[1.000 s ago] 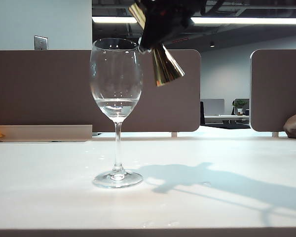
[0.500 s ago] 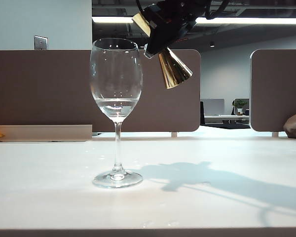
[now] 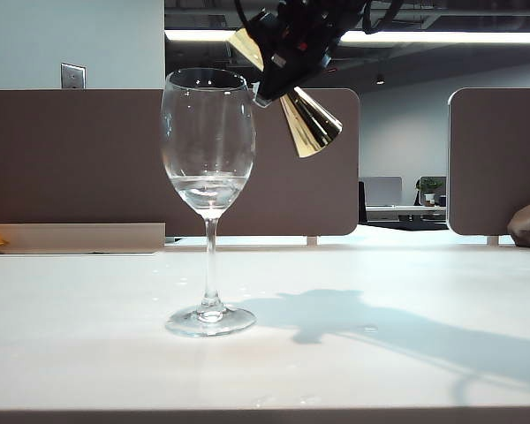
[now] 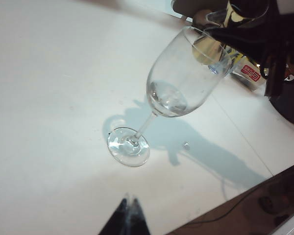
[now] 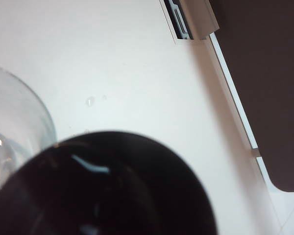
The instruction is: Pick up the jigger and pour the water inside into the glass.
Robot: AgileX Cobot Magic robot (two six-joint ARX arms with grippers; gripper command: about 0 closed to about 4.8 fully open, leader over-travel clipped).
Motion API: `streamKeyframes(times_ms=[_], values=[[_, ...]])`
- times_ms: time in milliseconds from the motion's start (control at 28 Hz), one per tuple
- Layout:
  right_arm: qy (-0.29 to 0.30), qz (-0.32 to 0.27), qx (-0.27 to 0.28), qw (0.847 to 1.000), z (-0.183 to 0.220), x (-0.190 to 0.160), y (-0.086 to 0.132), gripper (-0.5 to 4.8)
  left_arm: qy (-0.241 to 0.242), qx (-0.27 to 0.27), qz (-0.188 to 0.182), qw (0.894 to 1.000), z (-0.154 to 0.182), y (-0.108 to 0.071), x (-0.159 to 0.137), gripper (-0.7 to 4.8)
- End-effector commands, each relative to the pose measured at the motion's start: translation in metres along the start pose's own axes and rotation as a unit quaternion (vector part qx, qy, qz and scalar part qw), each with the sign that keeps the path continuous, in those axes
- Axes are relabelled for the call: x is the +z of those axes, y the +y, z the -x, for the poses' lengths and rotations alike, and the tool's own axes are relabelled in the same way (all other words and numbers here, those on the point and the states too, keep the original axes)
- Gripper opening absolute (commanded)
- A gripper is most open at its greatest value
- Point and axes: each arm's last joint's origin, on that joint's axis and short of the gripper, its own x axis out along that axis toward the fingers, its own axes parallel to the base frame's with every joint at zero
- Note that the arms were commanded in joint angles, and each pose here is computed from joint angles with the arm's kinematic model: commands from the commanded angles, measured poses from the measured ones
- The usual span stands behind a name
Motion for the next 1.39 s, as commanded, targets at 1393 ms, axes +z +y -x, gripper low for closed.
streamKeyframes(times_ms=[1393], values=[[0.006,0.285,-0.112,0.952,0.002,0.029,-0.004,-0.01,-0.006,-0.003,-0.004,1.000,0.001,-0.001,0.002,-0.03]])
